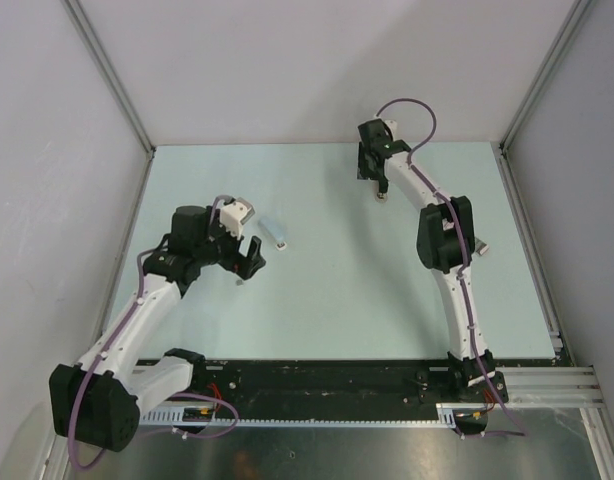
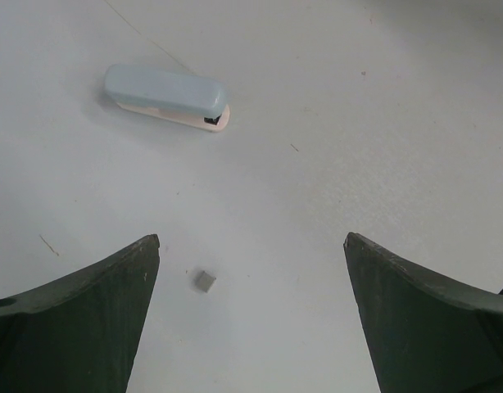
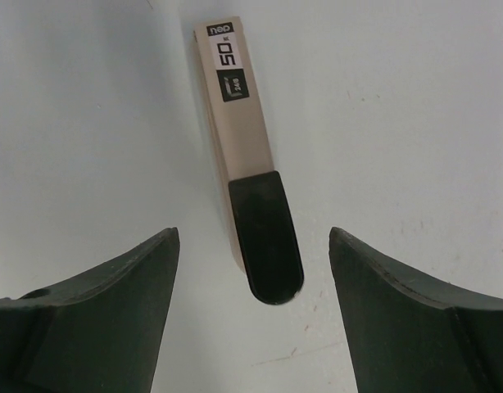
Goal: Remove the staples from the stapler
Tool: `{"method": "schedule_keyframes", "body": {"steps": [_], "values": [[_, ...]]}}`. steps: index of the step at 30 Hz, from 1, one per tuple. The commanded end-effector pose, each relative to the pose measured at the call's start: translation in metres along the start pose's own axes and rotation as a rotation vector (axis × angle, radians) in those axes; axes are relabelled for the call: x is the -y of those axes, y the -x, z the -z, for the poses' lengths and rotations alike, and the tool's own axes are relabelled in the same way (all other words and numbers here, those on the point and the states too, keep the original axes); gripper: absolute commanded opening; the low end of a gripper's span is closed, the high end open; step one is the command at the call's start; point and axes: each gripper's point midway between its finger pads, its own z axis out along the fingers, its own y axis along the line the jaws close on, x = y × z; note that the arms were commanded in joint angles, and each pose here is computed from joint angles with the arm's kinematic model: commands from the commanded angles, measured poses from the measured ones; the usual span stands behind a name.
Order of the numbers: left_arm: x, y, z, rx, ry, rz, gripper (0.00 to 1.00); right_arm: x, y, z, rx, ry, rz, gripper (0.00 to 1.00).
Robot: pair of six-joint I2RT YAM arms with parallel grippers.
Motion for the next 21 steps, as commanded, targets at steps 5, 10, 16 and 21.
{"method": "schedule_keyframes", "body": {"steps": [5, 10, 16, 21], "values": [[-0.004, 0.004, -0.010, 0.008, 0.000, -0.009, 1.00, 0.000, 0.004, -0.019, 0.006, -0.003, 0.002, 0.71], [-0.006, 0.006, -0.013, 0.004, 0.004, -0.005, 1.00, 0.002, 0.002, -0.027, -0.002, 0.006, -0.021, 0.49], [-0.008, 0.010, -0.017, 0.005, 0.015, 0.002, 0.99, 0.001, 0.008, -0.019, 0.010, 0.025, -0.044, 0.16], [0.003, 0.018, -0.025, 0.015, -0.001, -0.025, 1.00, -0.020, 0.009, 0.020, 0.034, 0.120, -0.089, 0.01]]}}
